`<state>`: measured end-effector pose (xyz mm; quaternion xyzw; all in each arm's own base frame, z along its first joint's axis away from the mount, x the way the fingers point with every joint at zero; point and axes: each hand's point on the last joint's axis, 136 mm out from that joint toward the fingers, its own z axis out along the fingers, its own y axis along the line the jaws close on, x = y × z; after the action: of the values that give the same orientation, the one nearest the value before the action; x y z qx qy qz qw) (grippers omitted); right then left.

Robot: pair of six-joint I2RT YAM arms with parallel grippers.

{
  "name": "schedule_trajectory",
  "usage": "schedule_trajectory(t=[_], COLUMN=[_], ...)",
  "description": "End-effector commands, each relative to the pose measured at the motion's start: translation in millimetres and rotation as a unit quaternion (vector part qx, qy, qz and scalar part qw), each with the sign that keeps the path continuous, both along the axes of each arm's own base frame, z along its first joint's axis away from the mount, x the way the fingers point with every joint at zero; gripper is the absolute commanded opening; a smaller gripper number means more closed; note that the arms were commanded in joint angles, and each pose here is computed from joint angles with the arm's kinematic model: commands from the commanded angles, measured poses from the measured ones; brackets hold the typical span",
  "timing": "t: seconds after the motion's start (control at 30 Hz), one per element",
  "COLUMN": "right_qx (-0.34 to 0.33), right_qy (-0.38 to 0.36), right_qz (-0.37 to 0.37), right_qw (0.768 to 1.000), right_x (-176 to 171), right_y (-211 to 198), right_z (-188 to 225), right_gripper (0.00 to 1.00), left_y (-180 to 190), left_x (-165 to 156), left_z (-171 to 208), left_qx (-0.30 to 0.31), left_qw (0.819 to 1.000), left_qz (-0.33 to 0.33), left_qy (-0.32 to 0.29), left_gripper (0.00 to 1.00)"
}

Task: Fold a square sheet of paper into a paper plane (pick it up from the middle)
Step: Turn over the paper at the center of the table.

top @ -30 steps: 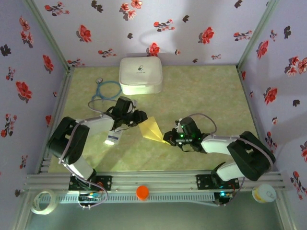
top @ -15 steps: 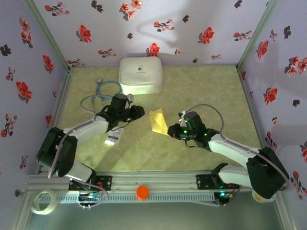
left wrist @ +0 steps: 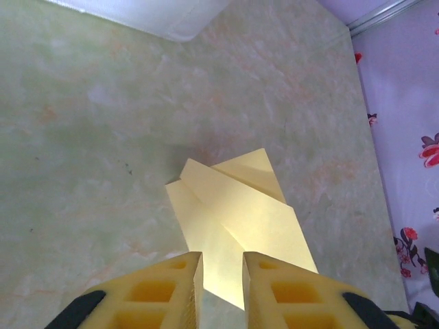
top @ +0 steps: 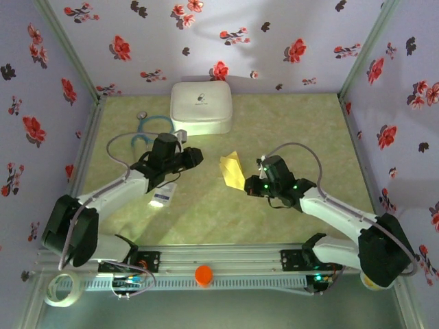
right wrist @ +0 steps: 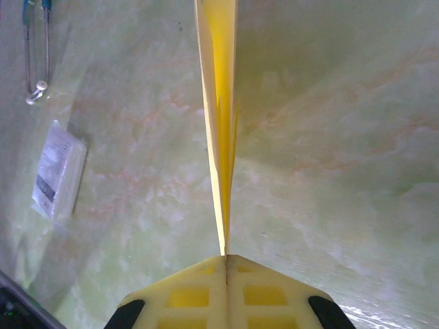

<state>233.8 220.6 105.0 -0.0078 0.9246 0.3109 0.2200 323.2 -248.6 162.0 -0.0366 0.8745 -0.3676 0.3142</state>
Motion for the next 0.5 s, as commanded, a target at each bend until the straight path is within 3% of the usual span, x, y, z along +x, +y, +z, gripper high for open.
schedule_trajectory(t=[0.0,0.47], right_qx=[-0.039,-0.110], right_qy=[-0.031,-0.097], right_qz=[0.002,-0.026], right_qw=[0.999,0.989], right_x=[4.6,7.8], right_y=[-12.4,-42.3], right_z=[13.9,40.6], right_gripper=[0.06,0.04], left_y=[11.0,32.0], left_x=[-1.5,-10.2], left_z=[3.8,9.5], left_qx=[0.027,0.034], left_qw=[0.999,0.997], left_qz=[0.012,0.045], left_qy=[-0.027,-0.061], left_gripper=[0.21,0.24])
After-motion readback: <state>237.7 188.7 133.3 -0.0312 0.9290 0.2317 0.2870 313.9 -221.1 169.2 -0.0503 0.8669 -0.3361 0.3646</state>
